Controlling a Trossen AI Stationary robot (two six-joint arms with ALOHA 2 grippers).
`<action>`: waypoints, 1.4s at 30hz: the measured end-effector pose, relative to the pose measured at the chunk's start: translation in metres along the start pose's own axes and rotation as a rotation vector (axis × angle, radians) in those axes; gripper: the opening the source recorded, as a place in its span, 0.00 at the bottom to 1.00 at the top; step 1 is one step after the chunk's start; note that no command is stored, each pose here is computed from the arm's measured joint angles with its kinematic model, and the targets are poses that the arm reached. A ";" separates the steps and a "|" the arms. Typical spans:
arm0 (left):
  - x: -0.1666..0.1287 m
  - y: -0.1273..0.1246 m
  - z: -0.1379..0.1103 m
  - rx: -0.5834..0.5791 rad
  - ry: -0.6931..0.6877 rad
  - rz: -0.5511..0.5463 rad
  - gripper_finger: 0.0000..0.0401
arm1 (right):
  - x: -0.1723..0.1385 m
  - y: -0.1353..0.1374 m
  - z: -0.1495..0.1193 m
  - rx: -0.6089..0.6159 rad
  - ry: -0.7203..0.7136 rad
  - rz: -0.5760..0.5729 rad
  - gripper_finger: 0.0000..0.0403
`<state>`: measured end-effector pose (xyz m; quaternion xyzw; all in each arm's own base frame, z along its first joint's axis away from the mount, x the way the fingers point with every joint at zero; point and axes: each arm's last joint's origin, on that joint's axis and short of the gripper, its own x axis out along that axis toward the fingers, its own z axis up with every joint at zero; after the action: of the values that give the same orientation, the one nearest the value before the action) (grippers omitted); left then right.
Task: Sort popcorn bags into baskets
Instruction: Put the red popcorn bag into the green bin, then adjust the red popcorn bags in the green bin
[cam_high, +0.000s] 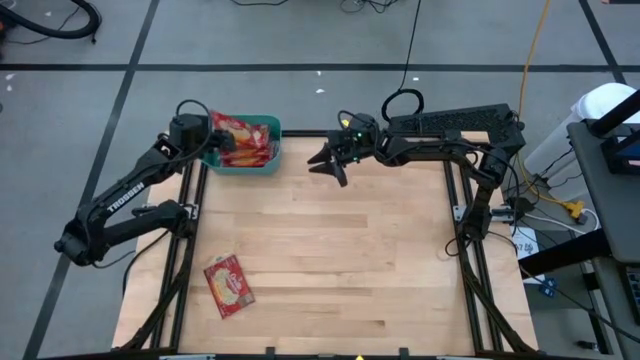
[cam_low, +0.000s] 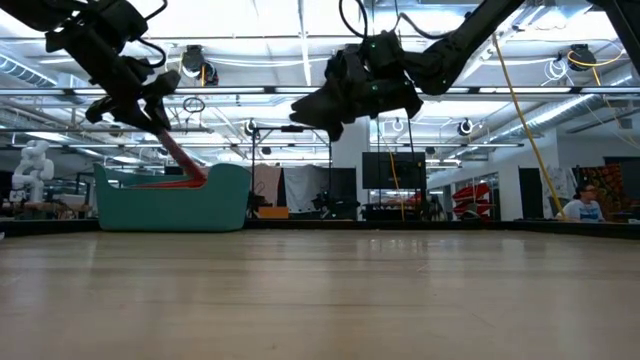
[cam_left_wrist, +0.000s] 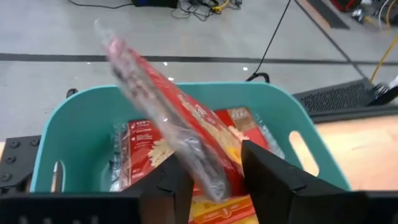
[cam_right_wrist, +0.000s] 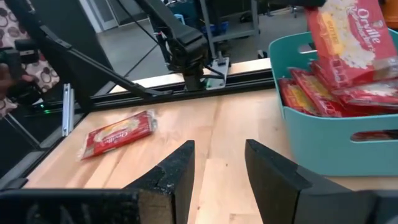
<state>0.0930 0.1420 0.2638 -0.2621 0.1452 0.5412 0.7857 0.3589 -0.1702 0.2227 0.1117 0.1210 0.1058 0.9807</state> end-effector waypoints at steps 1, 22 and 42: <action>0.000 0.000 -0.001 0.011 0.006 0.002 0.34 | 0.001 0.001 0.000 -0.002 -0.001 0.003 0.33; -0.003 0.004 -0.023 0.124 0.273 -0.074 0.43 | 0.002 0.002 0.001 -0.029 -0.008 0.004 0.33; 0.035 -0.050 -0.026 0.669 0.055 -0.009 0.55 | 0.002 0.002 0.001 -0.062 -0.007 -0.001 0.33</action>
<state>0.1541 0.1406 0.2371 -0.0046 0.3348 0.4527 0.8264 0.3605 -0.1678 0.2236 0.0815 0.1141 0.1084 0.9842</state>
